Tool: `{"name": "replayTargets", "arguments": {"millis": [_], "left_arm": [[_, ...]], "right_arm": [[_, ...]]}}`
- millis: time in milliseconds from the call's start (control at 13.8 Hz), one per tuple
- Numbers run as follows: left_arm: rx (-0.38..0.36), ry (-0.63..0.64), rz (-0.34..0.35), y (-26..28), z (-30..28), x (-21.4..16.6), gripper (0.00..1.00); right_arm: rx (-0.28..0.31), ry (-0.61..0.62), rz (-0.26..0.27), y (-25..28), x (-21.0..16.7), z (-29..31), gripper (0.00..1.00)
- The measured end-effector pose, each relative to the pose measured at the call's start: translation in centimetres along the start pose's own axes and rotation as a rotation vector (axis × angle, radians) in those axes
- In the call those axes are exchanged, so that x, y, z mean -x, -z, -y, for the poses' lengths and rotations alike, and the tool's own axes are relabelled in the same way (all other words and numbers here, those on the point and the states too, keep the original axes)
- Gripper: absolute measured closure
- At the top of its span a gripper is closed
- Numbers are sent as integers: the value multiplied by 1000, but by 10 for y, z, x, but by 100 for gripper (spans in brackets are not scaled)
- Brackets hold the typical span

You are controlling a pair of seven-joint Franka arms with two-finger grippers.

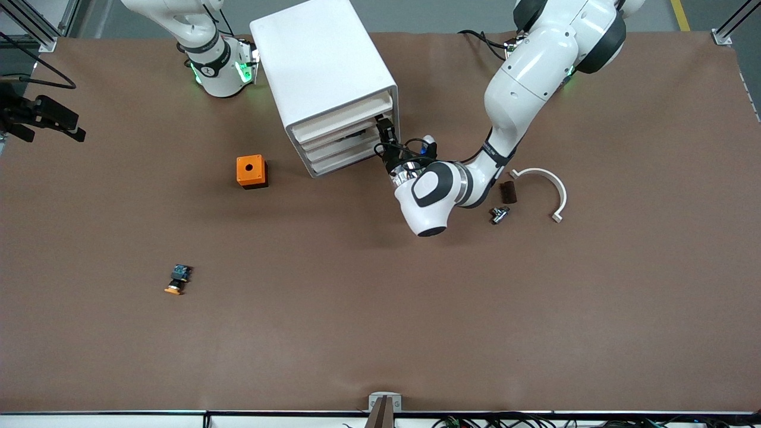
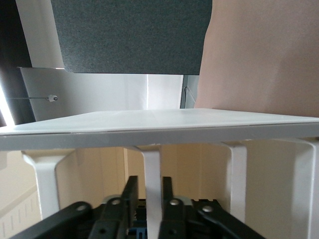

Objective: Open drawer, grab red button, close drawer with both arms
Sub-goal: 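Grasp the drawer handle with the left gripper and pull it open, then release the drawer with the left gripper while the right gripper reaches in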

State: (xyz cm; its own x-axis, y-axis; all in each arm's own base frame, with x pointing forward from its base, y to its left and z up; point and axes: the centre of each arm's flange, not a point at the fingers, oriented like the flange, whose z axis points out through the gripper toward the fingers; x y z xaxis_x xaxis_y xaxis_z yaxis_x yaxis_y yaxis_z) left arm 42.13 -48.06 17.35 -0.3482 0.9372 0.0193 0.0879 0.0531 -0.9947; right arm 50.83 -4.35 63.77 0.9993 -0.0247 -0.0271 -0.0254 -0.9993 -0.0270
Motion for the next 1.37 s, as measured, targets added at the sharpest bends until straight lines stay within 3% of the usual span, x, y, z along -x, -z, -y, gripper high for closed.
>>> {"name": "replayTargets", "arguments": {"millis": [289,578,1012,1157,1373], "left_arm": [[3,5,4,3,-2,-2,80],[6,20,19,12,-3,-5,85],[6,39,113,67,-8,-29,85],[9,40,150,89,-9,-39,85],[15,39,192,110,-9,-48,85]], "right_arm": [[2,0,36,2,0,1,0],[7,-3,107,-44,-32,0,0],[34,-51,182,-109,-74,4,0],[58,-174,184,-107,-73,43,0],[95,-372,173,-115,-57,164,0]]}}
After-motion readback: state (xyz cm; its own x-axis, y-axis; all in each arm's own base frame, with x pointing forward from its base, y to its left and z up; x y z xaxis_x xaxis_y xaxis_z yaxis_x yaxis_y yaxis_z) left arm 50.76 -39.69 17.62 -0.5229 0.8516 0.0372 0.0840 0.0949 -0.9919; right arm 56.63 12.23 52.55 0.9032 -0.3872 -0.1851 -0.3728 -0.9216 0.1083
